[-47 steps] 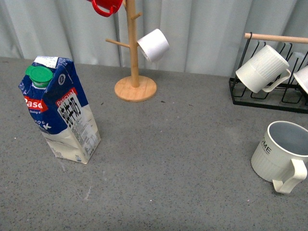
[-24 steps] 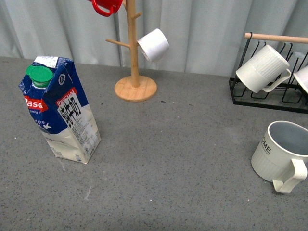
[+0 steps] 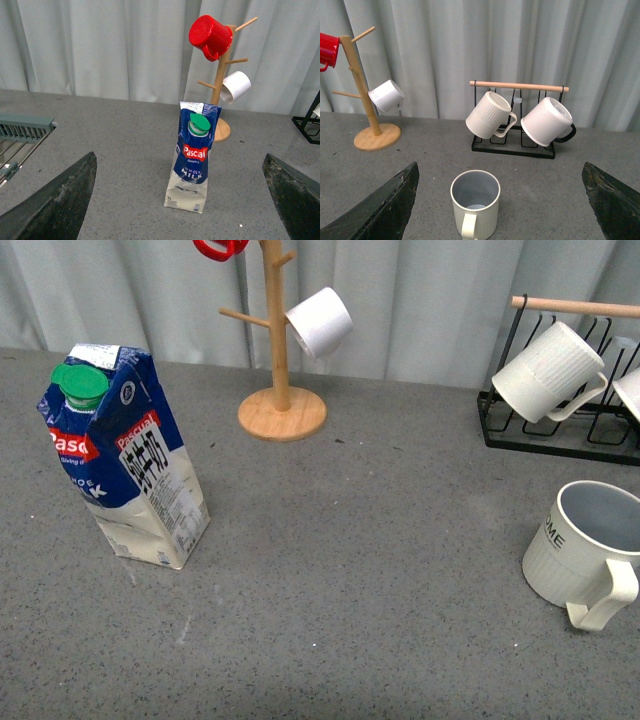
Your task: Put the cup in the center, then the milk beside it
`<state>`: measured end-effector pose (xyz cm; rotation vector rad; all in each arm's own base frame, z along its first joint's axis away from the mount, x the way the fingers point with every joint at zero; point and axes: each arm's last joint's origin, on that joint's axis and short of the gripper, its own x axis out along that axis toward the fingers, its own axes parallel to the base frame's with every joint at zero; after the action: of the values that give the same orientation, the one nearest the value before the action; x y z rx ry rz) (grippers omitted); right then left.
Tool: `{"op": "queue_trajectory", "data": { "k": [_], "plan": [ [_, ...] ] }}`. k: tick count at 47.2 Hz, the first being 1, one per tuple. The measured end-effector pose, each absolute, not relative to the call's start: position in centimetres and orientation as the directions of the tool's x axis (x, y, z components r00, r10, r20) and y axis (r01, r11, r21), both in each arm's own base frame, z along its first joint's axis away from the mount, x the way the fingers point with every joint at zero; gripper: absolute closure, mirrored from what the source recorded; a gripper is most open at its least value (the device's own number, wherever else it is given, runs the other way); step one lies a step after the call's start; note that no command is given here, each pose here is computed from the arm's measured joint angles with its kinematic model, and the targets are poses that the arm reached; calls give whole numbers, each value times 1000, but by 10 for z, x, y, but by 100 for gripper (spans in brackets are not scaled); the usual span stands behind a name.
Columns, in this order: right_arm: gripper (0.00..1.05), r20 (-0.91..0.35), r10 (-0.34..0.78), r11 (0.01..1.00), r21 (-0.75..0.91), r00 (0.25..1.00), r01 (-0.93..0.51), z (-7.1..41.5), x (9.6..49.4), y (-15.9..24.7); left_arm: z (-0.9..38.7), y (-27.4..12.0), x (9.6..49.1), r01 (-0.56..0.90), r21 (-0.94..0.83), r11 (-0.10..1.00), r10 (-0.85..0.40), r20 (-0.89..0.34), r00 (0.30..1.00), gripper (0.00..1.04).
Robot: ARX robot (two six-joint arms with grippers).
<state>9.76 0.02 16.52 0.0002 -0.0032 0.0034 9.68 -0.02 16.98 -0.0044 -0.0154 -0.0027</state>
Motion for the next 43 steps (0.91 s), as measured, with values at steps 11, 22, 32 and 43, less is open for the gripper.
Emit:
{"op": "queue_trajectory", "data": {
  "k": [11,22,32,43],
  "plan": [
    [9,-133,-162,984,-96,978,150,163,101,0,170,0,97,2,-4,1000,-2,15,1000,7],
    [9,-272,-115,991,-103,955,90,175,162,-7,170,0,97,2,-4,1000,-2,16,1000,7],
    [9,-569,-88,996,-43,818,78,152,242,-20,170,0,97,2,-4,1000,-2,16,1000,7],
    [9,-717,-35,997,25,696,75,127,295,-15,170,0,97,2,-4,1000,-2,16,1000,7]
  ]
}}
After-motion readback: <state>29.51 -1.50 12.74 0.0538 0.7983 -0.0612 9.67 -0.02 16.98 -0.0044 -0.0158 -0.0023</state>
